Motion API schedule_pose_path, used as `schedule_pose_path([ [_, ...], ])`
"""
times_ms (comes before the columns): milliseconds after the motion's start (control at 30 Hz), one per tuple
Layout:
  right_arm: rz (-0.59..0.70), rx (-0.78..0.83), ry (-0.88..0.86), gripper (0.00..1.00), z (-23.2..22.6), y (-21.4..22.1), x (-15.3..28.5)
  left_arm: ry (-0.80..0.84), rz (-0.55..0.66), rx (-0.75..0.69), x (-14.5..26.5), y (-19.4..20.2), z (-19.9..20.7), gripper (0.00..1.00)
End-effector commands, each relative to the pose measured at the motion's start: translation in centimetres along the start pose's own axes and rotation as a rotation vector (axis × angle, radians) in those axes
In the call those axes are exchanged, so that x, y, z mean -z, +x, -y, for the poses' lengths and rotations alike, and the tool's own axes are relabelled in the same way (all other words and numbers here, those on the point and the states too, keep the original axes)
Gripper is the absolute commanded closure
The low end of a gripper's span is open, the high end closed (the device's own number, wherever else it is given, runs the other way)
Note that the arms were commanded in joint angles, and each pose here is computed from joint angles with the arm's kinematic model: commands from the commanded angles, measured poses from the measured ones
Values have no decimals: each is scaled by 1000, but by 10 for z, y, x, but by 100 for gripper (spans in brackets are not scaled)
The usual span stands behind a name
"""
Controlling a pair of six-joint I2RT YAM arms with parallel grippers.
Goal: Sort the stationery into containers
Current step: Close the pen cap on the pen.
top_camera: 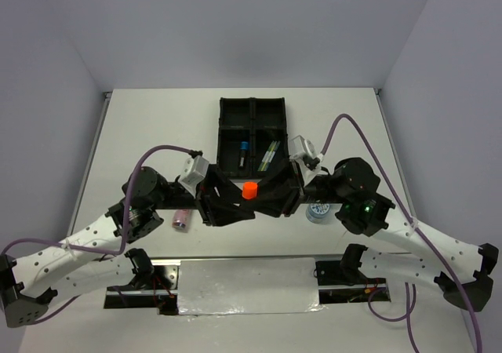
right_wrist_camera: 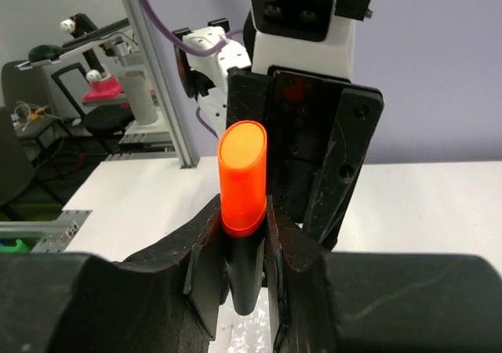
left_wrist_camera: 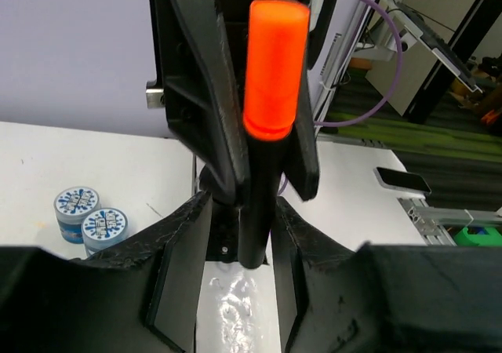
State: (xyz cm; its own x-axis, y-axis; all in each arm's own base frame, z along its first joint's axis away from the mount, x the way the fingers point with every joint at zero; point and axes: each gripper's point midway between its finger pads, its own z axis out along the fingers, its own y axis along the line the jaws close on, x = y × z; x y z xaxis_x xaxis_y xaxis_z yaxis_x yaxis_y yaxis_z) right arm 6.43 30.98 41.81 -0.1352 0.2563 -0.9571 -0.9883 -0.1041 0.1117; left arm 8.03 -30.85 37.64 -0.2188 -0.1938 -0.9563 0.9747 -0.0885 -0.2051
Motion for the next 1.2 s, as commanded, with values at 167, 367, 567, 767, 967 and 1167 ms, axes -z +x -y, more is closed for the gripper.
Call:
schedule_pose_path([
  [167, 36, 21, 28, 100, 11, -1, -5, 31, 98, -65, 1, -28, 11, 75],
  [367, 46, 14, 50, 85, 13, -3, -4, 13, 85, -75, 4, -23, 9, 100],
  [567, 55, 22, 104, 23, 19, 0, 4, -48, 133, -106, 14, -31, 7, 100],
  [767, 37, 6, 190, 0, 29, 7, 15, -71, 127, -134, 19, -33, 7, 100],
  [967, 118, 4, 179, 0, 14, -35, 17, -71, 69, -129, 16, -12, -2, 100],
  [1167, 120, 8, 179, 0, 15, -46, 11, -53, 52, -115, 14, -1, -4, 100],
])
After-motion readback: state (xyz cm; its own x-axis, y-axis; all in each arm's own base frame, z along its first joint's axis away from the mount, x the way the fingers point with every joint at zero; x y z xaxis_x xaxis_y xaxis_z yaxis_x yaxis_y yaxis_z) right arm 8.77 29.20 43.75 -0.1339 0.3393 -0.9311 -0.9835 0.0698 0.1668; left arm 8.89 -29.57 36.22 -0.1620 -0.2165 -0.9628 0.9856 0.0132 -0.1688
